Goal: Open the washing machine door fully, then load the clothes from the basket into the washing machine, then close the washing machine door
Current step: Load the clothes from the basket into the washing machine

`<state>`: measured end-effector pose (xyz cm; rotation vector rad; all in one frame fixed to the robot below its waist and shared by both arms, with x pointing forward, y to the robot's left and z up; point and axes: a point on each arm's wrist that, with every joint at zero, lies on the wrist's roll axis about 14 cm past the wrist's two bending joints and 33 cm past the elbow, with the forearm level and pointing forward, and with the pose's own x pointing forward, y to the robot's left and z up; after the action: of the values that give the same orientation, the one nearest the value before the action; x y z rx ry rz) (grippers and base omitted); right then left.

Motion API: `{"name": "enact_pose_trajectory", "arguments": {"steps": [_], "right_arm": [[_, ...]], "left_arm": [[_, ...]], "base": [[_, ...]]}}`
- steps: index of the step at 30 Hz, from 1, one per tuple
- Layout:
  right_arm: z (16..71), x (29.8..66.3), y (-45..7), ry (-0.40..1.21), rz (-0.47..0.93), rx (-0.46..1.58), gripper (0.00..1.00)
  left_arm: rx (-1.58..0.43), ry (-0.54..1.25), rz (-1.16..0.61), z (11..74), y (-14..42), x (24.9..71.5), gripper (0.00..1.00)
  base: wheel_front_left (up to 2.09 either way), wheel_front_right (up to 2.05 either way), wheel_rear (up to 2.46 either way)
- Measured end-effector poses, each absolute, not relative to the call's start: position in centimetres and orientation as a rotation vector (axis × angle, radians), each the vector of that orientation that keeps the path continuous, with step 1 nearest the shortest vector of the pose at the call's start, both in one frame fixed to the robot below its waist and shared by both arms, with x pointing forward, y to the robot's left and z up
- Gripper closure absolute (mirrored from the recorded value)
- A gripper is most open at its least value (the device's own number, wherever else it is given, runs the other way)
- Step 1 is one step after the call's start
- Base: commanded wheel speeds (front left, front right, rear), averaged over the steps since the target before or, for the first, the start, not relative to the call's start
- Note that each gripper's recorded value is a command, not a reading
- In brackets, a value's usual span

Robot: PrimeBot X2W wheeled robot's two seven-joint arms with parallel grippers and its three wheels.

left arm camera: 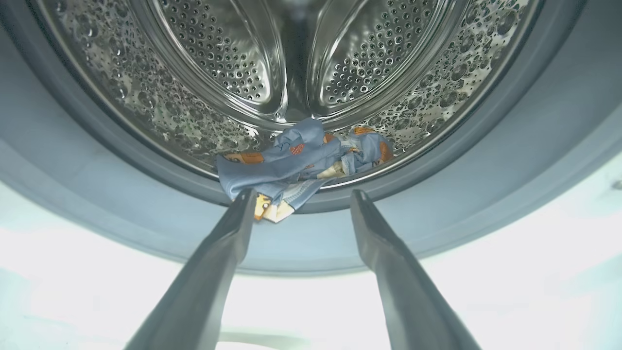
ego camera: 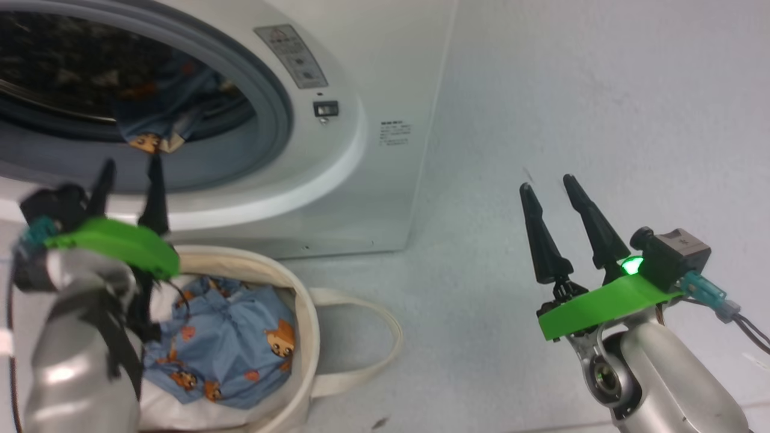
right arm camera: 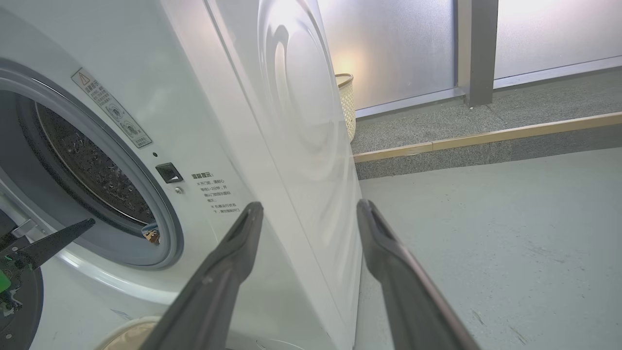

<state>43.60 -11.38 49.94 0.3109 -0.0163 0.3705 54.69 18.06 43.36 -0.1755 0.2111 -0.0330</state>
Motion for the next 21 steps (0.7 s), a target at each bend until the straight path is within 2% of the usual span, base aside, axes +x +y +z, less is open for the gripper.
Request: {"name": "enact_pose_trajectory", "arguments": {"steps": [10,21], "right_arm": [[53.3,42.1,-9.8,-0.092,0.429,0.293,0.0],[54.4,40.3,-9.0,-0.121,0.457,0.253,0.0]], "left_arm": [[-0.171,0.047,-0.069,48.1,18.5,49.3,0.0],[-0.172,0.027,-0.008,48.0,21.7,43.2,0.0]], "base": [[0.0,0.0,0.0],[0.0,0.0,0.0]]}}
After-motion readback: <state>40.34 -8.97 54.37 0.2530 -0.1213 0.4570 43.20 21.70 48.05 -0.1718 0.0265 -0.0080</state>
